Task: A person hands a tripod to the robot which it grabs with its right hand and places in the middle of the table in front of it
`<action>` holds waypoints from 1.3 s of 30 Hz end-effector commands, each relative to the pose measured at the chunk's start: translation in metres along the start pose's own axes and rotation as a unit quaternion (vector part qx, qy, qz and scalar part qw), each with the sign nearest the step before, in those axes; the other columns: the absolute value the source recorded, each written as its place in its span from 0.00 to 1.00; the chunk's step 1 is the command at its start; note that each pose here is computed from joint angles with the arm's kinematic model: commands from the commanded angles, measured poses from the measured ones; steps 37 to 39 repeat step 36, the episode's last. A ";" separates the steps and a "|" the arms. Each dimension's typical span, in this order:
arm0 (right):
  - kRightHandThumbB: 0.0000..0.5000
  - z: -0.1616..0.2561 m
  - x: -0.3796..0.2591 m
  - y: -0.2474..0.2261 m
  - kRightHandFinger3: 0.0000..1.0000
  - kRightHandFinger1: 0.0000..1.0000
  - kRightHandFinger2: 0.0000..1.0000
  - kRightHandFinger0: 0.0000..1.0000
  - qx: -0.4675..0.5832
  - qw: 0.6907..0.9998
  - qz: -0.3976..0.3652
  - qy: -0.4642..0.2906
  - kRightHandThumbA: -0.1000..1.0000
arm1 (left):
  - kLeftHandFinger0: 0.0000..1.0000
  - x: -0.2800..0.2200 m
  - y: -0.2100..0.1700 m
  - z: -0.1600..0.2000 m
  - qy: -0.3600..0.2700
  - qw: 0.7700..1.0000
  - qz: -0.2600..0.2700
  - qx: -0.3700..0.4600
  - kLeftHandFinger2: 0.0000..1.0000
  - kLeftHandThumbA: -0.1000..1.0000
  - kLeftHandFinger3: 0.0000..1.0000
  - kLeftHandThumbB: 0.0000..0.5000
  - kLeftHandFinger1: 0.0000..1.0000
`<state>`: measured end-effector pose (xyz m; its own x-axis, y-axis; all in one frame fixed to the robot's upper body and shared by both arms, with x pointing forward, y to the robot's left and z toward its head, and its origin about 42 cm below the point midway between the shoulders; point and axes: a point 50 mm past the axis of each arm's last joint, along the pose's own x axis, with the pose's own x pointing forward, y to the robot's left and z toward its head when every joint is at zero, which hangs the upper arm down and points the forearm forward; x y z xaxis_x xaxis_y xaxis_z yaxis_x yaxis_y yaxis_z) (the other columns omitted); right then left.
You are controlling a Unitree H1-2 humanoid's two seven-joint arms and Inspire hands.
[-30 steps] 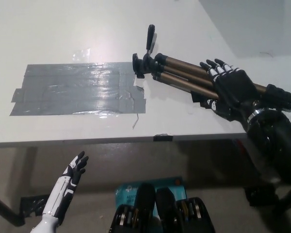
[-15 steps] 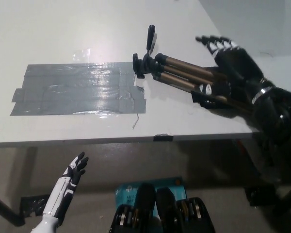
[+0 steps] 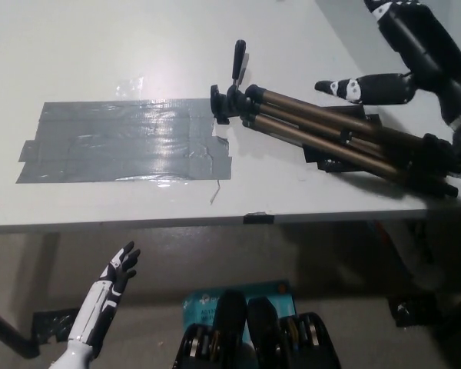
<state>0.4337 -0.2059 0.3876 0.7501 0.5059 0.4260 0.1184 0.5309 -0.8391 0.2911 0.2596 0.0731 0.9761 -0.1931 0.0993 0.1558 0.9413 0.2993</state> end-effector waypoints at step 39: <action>0.36 0.028 -0.245 0.217 1.00 1.00 1.00 0.97 0.350 0.907 -0.109 0.207 0.60 | 1.00 -0.033 -0.009 -0.024 0.008 1.000 -0.010 -0.005 1.00 1.00 1.00 0.61 1.00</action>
